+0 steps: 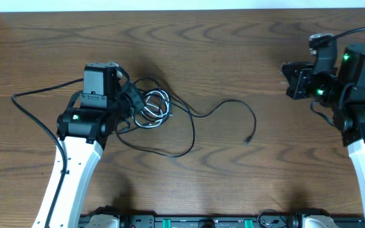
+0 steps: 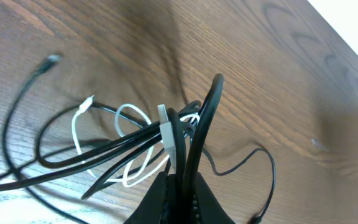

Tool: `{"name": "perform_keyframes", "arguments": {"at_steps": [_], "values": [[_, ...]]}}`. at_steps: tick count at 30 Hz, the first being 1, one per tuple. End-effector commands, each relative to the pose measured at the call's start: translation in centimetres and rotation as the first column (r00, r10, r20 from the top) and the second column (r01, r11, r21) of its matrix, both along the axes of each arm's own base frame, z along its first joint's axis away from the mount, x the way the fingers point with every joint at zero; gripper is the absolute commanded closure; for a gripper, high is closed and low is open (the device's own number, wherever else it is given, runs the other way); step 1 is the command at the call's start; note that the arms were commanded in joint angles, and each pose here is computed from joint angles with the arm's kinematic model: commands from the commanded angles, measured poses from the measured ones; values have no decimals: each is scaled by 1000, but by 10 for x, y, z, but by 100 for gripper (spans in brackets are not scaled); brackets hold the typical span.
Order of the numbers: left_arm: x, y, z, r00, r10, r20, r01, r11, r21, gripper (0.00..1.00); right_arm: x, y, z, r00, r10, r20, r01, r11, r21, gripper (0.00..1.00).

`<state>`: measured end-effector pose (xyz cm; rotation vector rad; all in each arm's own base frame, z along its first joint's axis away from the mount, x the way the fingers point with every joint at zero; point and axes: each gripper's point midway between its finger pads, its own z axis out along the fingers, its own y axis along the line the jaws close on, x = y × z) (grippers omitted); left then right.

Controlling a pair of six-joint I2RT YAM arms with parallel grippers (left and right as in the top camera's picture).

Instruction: Untangle cables

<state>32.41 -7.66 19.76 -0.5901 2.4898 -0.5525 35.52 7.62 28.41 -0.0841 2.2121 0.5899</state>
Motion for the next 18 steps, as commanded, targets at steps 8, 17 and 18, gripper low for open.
{"name": "perform_keyframes", "arguments": {"at_steps": [8, 17, 18], "values": [[-3, -65, 39, 840, -475, 261, 506, 860, -62, 93, -10, 74, -1, 958, 285, 26, -286, 957, 45, 80], [-16, -88, 58, 775, -537, 334, 610, 774, -171, 93, -18, 151, -8, 868, 489, 92, -492, 871, 10, 69], [-17, -89, 59, 780, -532, 331, 607, 771, -191, 92, -20, 160, -9, 849, 517, 105, -519, 855, -5, 68]]}}
